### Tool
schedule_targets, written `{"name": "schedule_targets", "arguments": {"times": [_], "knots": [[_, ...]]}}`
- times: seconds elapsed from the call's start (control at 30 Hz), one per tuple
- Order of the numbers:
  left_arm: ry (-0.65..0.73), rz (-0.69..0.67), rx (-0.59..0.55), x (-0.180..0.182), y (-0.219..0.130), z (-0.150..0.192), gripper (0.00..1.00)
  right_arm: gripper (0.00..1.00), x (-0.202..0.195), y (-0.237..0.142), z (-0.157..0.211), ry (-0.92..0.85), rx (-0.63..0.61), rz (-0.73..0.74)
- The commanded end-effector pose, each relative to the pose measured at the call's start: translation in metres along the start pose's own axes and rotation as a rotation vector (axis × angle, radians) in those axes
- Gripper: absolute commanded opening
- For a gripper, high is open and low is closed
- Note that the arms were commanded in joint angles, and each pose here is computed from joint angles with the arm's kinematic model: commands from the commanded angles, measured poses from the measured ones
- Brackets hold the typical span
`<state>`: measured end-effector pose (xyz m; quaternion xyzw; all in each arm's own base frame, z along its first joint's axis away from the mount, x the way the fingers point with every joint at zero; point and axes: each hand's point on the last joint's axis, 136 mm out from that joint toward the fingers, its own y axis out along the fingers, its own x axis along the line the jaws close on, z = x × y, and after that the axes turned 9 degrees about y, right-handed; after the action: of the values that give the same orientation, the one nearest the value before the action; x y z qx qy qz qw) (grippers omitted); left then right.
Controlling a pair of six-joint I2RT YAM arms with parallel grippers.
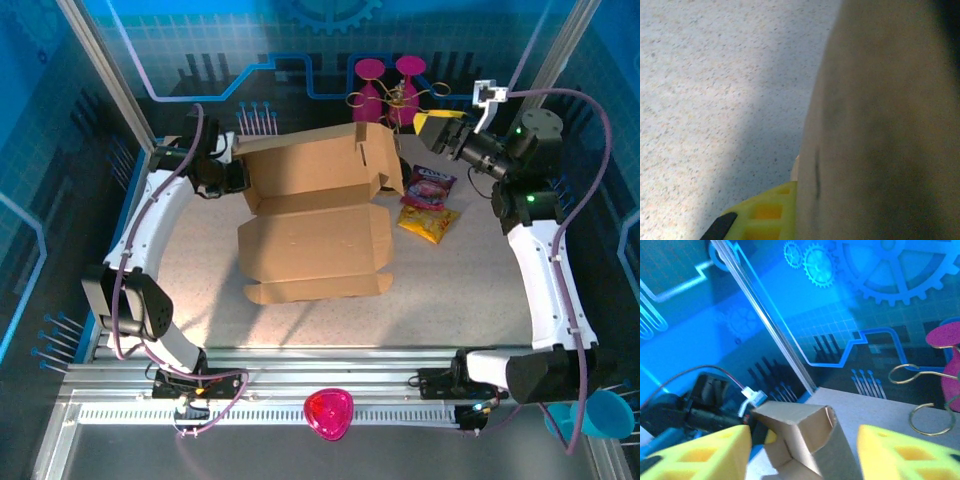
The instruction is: Fold the paper box
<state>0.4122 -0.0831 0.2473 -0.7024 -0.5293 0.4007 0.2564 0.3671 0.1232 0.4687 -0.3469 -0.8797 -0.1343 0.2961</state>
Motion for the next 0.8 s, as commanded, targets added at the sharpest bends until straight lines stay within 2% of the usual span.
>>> {"name": "schedule_targets", "arguments": {"times": [0.0, 0.07, 0.13, 0.3, 0.47, 0.77], "knots": [[0.054, 0.111, -0.042, -0.009, 0.007, -0.014, 0.0, 0.51, -0.031, 0.012, 0.017, 0.123, 0.075, -0.1], [0.065, 0.141, -0.049, -0.011, 0.01, -0.02, 0.0, 0.45, -0.049, 0.017, 0.024, 0.152, 0.101, -0.168], [0.078, 0.158, -0.055, -0.012, 0.015, -0.025, 0.0, 0.43, -0.057, 0.018, 0.033, 0.141, 0.12, -0.204], [0.109, 0.208, -0.051, -0.017, 0.026, -0.027, 0.0, 0.48, -0.059, 0.019, 0.058, -0.004, 0.138, -0.187], [0.123, 0.234, -0.036, -0.019, 0.031, -0.023, 0.0, 0.46, -0.068, 0.032, 0.081, -0.009, 0.211, -0.197], [0.088, 0.242, -0.006, -0.018, 0.039, -0.023, 0.0, 0.46, -0.042, 0.051, 0.097, -0.033, 0.273, -0.278]]}}
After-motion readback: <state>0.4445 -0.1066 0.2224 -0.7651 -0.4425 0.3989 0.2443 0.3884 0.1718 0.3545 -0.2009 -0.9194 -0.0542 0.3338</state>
